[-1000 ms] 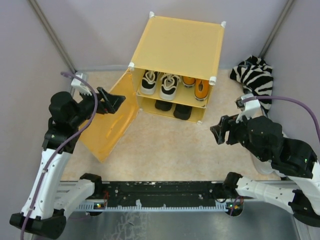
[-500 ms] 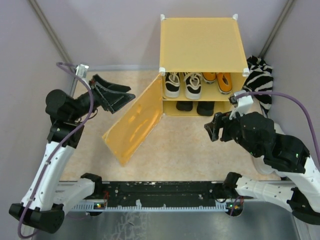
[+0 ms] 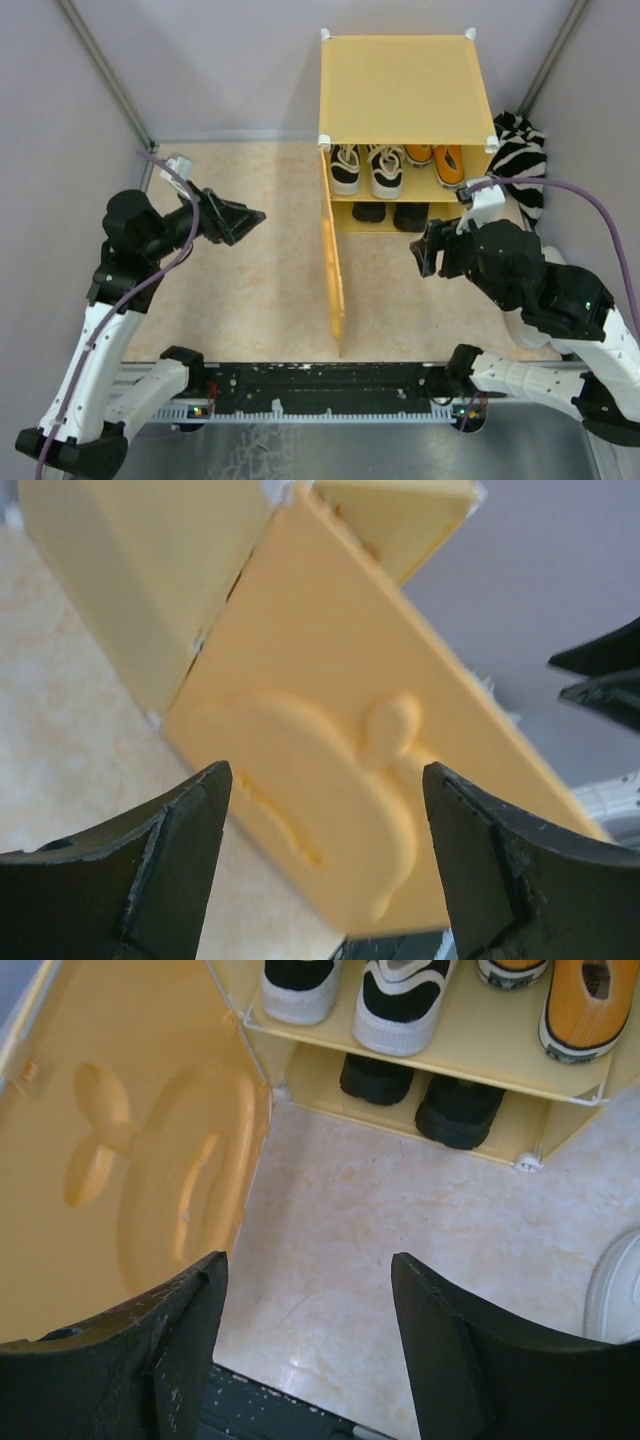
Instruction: Place and organize the shoes in the shoe cabinet
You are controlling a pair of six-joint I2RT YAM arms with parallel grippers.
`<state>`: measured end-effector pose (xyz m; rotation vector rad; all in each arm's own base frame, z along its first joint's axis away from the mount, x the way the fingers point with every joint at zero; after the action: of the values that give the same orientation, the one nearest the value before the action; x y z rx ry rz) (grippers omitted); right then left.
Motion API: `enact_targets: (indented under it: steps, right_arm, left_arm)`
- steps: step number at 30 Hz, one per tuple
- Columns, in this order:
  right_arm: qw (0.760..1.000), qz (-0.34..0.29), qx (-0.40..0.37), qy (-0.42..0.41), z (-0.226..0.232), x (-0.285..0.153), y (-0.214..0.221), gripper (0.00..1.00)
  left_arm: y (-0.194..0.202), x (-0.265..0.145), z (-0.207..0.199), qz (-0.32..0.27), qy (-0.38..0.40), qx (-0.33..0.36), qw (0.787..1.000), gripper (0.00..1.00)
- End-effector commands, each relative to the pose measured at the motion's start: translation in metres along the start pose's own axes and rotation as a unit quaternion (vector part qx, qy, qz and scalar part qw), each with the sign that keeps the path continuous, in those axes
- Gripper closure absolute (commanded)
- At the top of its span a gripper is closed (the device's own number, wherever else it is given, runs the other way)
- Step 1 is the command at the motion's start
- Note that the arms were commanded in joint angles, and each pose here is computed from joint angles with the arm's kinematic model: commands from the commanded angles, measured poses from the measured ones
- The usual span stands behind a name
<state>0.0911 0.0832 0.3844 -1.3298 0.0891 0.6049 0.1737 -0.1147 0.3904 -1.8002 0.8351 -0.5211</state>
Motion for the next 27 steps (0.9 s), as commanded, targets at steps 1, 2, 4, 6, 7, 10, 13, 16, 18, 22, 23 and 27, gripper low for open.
enact_targets:
  steps: [1, 2, 4, 6, 7, 10, 13, 16, 18, 22, 23, 27]
  right_arm:
    - [0.999, -0.036, 0.008, 0.022, 0.004, 0.002, -0.019, 0.33]
    - [0.999, -0.038, 0.009, 0.023, 0.006, 0.005, -0.021, 0.33]
    - [0.998, -0.046, 0.013, 0.033, 0.009, 0.008, -0.026, 0.33]
    - [0.996, -0.063, 0.021, 0.052, 0.01, 0.009, -0.035, 0.33]
    - [0.995, -0.075, 0.026, 0.062, 0.01, 0.007, -0.041, 0.32]
    - [0.989, -0.106, 0.034, 0.095, 0.008, 0.007, -0.055, 0.32]
    - [0.983, -0.136, 0.035, 0.116, 0.007, 0.003, -0.069, 0.32]
    - [0.976, -0.172, 0.032, 0.13, 0.005, -0.003, -0.084, 0.32]
    - [0.974, -0.191, 0.029, 0.122, 0.006, -0.004, -0.09, 0.32]
    - [0.978, -0.186, 0.016, 0.092, 0.015, 0.002, -0.092, 0.31]
    - [0.982, -0.171, 0.009, 0.078, 0.021, 0.008, -0.089, 0.3]
    - [0.993, -0.106, 0.002, 0.058, 0.039, 0.034, -0.072, 0.23]
  left_arm:
    - [0.066, 0.011, 0.022, 0.09, 0.003, -0.072, 0.993, 0.19]
    - [0.079, 0.017, 0.022, 0.097, 0.019, -0.09, 0.991, 0.2]
    - [0.099, 0.029, 0.019, 0.097, 0.042, -0.104, 0.989, 0.21]
    - [0.111, 0.041, 0.01, 0.086, 0.06, -0.103, 0.989, 0.21]
    - [0.114, 0.048, 0.004, 0.076, 0.067, -0.099, 0.99, 0.21]
    - [0.128, 0.075, -0.014, 0.065, 0.092, -0.089, 0.99, 0.21]
    - [0.137, 0.103, -0.027, 0.062, 0.112, -0.085, 0.988, 0.21]
    - [0.149, 0.132, -0.034, 0.053, 0.123, -0.089, 0.987, 0.21]
    - [0.162, 0.154, -0.034, 0.055, 0.122, -0.093, 0.987, 0.21]
    - [0.176, 0.194, -0.032, 0.054, 0.129, -0.101, 0.985, 0.21]
    - [0.177, 0.202, -0.031, 0.051, 0.131, -0.101, 0.985, 0.21]
    - [0.174, 0.224, -0.027, 0.033, 0.114, -0.086, 0.989, 0.19]
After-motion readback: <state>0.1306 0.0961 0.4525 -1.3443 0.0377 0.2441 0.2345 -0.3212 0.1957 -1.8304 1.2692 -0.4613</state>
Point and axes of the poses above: each gripper's point midway between its finger pads, its own x axis out along the fingers, its own z axis along the line the jaws close on, y = z × x, the point moved 9 cm from there along -x, back along the fingers, and after that the axes turned 8 degrees about x, right-handed, at the moved point
